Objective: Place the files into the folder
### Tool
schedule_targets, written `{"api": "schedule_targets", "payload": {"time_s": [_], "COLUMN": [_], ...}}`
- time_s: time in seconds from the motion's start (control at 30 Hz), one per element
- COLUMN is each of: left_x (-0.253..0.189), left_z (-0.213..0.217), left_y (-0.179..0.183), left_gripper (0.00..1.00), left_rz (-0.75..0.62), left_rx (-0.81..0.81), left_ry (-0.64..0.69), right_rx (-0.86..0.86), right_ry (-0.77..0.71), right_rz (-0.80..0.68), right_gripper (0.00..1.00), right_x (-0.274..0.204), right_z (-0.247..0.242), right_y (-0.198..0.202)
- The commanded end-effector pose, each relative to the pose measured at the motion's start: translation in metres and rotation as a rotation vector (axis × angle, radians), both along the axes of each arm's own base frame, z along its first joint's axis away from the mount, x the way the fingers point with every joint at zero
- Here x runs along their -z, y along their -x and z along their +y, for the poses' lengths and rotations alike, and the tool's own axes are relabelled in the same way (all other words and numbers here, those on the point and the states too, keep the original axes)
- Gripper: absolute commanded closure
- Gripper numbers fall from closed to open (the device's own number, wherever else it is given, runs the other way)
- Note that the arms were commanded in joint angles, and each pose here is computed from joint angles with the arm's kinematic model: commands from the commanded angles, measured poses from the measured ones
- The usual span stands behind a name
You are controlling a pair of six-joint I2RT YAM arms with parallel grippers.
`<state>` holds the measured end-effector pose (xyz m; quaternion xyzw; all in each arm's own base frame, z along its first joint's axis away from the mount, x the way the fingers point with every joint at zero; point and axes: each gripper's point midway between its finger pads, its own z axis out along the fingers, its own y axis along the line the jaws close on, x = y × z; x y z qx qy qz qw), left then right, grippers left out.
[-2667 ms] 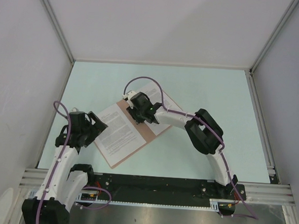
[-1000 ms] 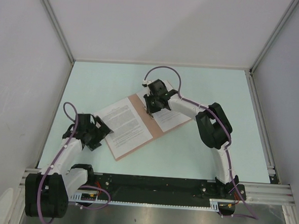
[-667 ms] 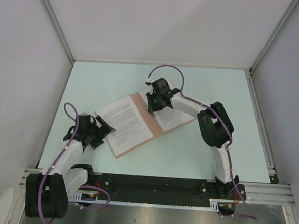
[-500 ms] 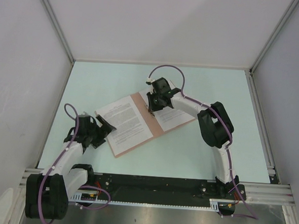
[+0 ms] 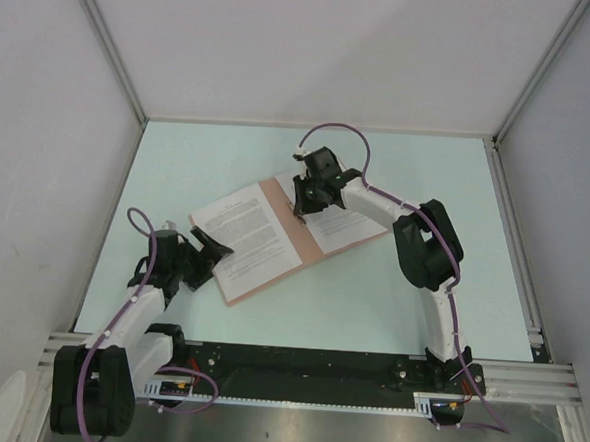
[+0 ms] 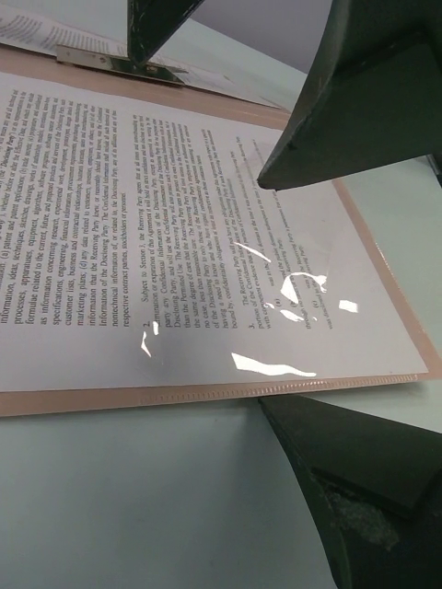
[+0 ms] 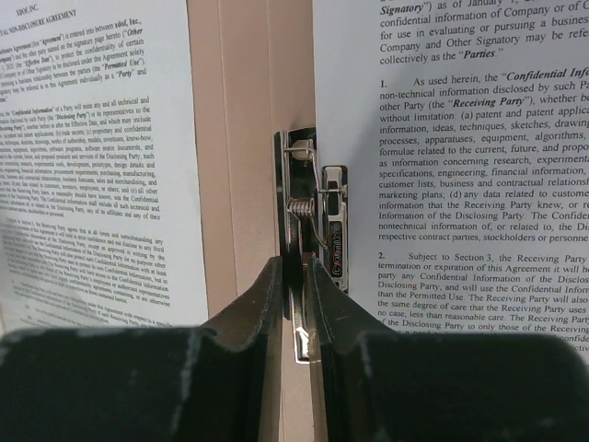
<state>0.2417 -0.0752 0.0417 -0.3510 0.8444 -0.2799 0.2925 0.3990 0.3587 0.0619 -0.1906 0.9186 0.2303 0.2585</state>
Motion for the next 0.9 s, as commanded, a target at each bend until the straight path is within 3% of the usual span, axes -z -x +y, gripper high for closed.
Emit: {"api": "schedule_targets", "payload": {"time_s": [0.0,0.2,0.33,0.6,0.63,0.87], "left_x": [0.016,0.022,0.018,-0.018,-0.021,-0.03], "left_z": [-0.005,-0.014,-0.021,-0.01,-0.009,-0.006], "left_y": [0.025,0.04,0.03,0.011,0.011,0.01], "left_gripper": [0.01,0.0,0.0,0.05,0.07,0.51], "left_rz": [0.105,0.114,0.027,-0.15,-0.162,-0.171], "left_rx": [0.007,0.027,0.047,0.044,0.041,0.056], "left_ry": [0.026,0.078,0.12,0.036,0.027,-0.006], "right_rx": [0.01,0.028,0.028,0.018,0.011,-0.023], "right_ry": [-0.112,-0.146,-0.152,-0.115,-0.113,-0.072], "right_rz": [-0.053,-0.023,-0.013,-0.007,-0.011,-0.029], "right_gripper": [1.0,1.0,1.0,1.0,1.0,1.0], "right_x": [-0.053,-0.054,-0.053,-0.04,-0.037,-0.02], "right_z": [0.014,0.017,0.017,0.015,0.019,0.031], "right_y": [-0.012,-0.017,-0.015,-0.009,-0.006,0.011]}}
